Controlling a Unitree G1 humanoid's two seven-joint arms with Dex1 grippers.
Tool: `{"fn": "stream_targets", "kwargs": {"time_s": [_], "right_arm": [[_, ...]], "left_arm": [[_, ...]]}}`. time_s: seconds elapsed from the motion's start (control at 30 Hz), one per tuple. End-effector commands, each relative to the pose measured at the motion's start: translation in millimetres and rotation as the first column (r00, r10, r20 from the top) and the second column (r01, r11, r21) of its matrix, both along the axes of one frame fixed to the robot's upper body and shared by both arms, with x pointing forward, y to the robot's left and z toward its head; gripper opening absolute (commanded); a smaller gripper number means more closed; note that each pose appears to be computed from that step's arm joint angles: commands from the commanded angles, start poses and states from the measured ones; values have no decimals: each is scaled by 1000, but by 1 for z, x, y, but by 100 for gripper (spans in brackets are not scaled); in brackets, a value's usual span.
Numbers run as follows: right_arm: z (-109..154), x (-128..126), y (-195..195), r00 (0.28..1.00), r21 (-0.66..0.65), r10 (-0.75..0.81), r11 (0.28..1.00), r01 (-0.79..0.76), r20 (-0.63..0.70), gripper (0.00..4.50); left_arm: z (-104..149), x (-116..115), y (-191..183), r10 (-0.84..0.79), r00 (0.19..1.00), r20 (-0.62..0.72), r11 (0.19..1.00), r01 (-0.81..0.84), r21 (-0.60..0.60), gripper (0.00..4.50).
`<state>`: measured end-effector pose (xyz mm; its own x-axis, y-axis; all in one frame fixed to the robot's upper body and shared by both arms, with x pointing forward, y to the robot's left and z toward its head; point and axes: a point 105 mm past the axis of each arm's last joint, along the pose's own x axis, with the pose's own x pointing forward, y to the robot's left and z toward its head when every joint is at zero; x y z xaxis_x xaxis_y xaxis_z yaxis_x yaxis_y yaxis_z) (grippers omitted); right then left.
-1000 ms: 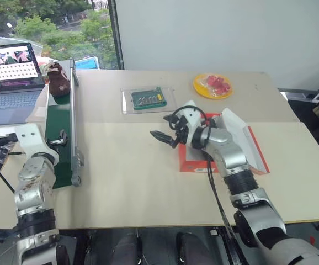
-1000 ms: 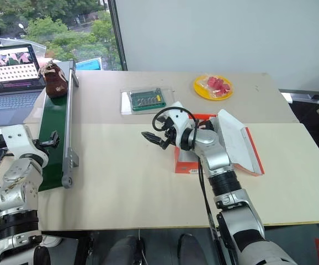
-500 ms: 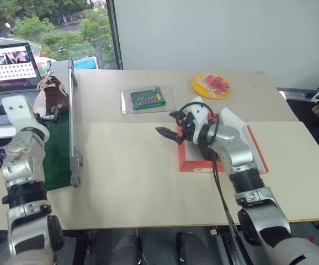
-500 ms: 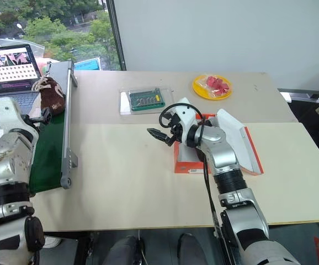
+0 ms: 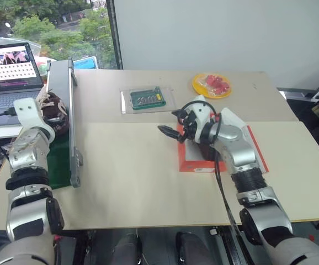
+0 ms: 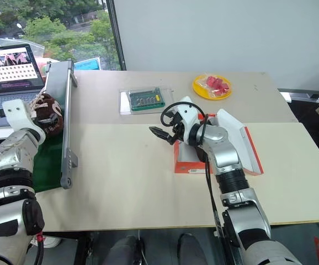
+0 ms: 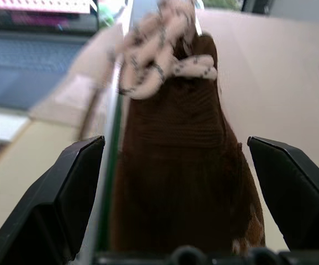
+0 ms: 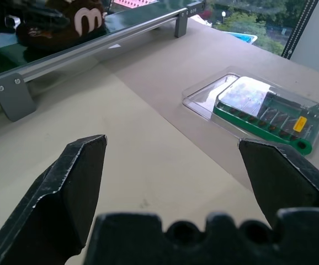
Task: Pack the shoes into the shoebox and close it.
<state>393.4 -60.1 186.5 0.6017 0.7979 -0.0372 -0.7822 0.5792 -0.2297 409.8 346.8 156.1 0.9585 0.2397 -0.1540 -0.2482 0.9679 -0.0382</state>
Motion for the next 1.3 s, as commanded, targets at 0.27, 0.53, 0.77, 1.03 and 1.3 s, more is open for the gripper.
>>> {"fn": "stream_targets", "kwargs": {"time_s": [0.27,0.53,0.77,1.03,1.3], "right_arm": [[19,-3,1,998,12,10,1000,-10,54,450],[33,-1,0,1000,162,4,987,-3,-2,450],[81,16,-23,944,641,58,747,175,-325,450],[81,12,-26,874,665,135,705,247,-467,450],[72,3,-20,855,648,155,721,245,-496,450]], "left_arm": [[4,-11,-2,35,998,46,997,-31,-73,71],[64,-3,-56,-144,940,310,974,190,-125,9],[92,-9,-189,-570,718,399,749,654,-106,9],[103,-21,-268,-731,544,412,556,825,-103,9],[99,-21,-289,-759,509,406,510,853,-115,9]]}}
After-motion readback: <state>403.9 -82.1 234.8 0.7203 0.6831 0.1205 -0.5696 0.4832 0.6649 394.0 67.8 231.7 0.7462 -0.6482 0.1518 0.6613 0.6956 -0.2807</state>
